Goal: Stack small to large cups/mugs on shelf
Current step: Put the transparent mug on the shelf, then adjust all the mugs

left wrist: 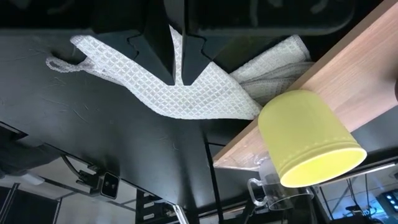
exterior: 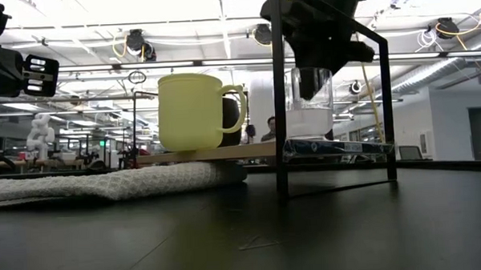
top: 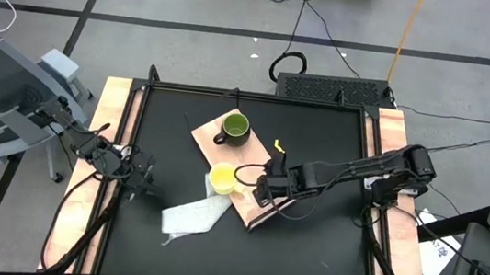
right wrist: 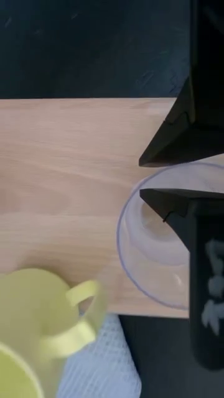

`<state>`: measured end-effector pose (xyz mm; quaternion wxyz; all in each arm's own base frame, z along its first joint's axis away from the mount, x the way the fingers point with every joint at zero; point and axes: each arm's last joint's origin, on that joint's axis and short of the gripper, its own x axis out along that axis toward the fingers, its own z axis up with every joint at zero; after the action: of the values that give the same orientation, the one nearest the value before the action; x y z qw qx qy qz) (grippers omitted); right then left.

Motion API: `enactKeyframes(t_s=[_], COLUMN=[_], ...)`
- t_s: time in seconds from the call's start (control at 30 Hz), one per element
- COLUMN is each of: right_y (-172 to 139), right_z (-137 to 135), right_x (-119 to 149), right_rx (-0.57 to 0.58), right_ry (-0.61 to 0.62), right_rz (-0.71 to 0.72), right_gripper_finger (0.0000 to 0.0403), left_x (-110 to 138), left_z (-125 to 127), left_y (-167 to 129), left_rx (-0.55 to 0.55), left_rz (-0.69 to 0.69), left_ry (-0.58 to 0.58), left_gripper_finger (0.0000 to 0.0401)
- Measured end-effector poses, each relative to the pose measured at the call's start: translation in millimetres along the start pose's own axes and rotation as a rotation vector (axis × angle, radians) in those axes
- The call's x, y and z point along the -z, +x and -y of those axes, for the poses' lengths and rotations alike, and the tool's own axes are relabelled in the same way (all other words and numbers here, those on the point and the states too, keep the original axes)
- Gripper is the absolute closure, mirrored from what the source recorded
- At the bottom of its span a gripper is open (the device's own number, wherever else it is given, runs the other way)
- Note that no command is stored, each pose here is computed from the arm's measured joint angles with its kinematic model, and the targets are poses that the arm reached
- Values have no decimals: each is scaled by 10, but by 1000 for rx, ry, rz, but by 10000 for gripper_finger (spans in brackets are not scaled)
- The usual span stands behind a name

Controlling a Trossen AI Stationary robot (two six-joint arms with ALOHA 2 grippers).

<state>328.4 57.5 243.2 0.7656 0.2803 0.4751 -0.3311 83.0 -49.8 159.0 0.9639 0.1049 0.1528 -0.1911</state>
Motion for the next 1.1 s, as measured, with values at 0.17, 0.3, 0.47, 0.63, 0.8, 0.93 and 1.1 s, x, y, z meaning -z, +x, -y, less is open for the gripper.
enactKeyframes(t_s=[0.17, 0.3, 0.47, 0.63, 0.8, 0.93, 1.1], right_y=[-106, -183, -294, -415, -527, -605, -678], right_z=[33, 64, 99, 68, -60, -193, -284], right_x=[-18, -30, -59, -110, -151, -172, -159], right_rx=[-21, -32, -52, -143, -270, -360, -401], right_ry=[14, 26, 0, -64, -219, -372, -545], right_rz=[17, 29, 72, 134, 247, 364, 462], right_gripper_finger=[343, 343, 343, 343, 351, 391, 400], left_x=[0, 0, 0, 0, 0, 0, 0], left_z=[0, 0, 0, 0, 0, 0, 0], left_y=[0, 0, 0, 0, 0, 0, 0], left_rx=[0, 0, 0, -1, -1, -1, 0], left_rz=[0, 0, 0, 0, 0, 0, 0], left_ry=[0, 0, 0, 0, 0, 0, 0], left_gripper_finger=[370, 370, 370, 370, 370, 370, 370])
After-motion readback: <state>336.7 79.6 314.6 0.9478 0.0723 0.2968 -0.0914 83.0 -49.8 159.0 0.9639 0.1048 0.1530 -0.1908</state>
